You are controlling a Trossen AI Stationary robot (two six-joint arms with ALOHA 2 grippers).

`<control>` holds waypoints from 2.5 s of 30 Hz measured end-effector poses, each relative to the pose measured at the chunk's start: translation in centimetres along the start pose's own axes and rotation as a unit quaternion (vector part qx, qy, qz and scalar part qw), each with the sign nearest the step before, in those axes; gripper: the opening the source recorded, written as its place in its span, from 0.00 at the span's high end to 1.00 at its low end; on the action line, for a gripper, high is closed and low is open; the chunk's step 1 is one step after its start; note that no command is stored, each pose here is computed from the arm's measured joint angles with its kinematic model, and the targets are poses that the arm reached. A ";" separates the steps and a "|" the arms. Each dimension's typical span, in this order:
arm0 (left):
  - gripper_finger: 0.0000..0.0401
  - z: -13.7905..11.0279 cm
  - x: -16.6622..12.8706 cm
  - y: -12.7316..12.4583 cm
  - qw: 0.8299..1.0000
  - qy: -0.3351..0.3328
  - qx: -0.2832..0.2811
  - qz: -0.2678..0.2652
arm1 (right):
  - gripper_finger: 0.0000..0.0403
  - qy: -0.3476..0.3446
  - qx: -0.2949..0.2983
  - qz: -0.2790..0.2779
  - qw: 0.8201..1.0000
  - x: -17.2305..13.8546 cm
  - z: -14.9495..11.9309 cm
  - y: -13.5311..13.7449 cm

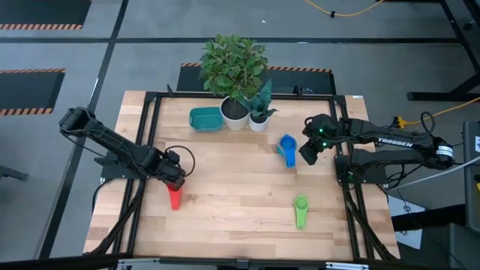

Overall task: Nest measuring cups in basket
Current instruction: Stack the red measuring cup on top of the light blue measuring cup

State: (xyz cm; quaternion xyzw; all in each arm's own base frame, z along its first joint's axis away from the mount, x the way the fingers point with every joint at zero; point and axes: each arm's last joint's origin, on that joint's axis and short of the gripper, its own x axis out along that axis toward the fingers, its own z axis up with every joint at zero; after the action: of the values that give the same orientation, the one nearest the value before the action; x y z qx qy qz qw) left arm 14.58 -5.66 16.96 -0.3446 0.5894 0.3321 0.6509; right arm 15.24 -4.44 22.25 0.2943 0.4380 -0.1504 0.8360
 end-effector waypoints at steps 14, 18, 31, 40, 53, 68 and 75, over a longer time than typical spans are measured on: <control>0.80 -0.8 -0.1 -0.7 0.999 0.009 0.022 -0.034 | 0.84 0.000 0.000 0.000 1.000 0.0 0.0 0.0; 0.80 -0.8 -0.1 -1.1 0.999 0.006 0.021 -0.050 | 0.84 0.000 0.000 0.000 1.000 0.0 0.0 0.0; 0.80 -1.5 0.2 -1.0 0.998 0.011 0.046 -0.030 | 0.84 0.000 0.000 0.000 1.000 0.0 0.0 0.0; 0.80 -2.0 1.2 -1.6 0.998 0.016 0.062 -0.006 | 0.84 0.000 0.000 0.000 1.000 0.0 0.0 0.0; 0.97 -1.2 1.3 -3.5 0.995 -0.029 0.025 -0.089 | 0.84 -0.002 0.000 0.001 1.000 0.0 0.0 0.0; 0.98 4.5 -0.9 -7.4 0.906 -0.325 -0.044 -0.267 | 0.84 -0.062 -0.029 0.060 0.996 0.0 1.2 1.3; 0.99 7.7 -0.2 -9.2 0.862 -0.402 -0.063 -0.301 | 0.84 -0.077 -0.052 0.115 0.989 0.0 1.1 3.4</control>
State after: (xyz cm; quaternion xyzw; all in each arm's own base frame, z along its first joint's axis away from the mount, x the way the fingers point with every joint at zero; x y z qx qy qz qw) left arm 26.40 -4.20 18.22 -0.3825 0.1218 0.2660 0.8764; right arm 17.64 -2.47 23.92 0.2863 0.3429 -0.0522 0.8931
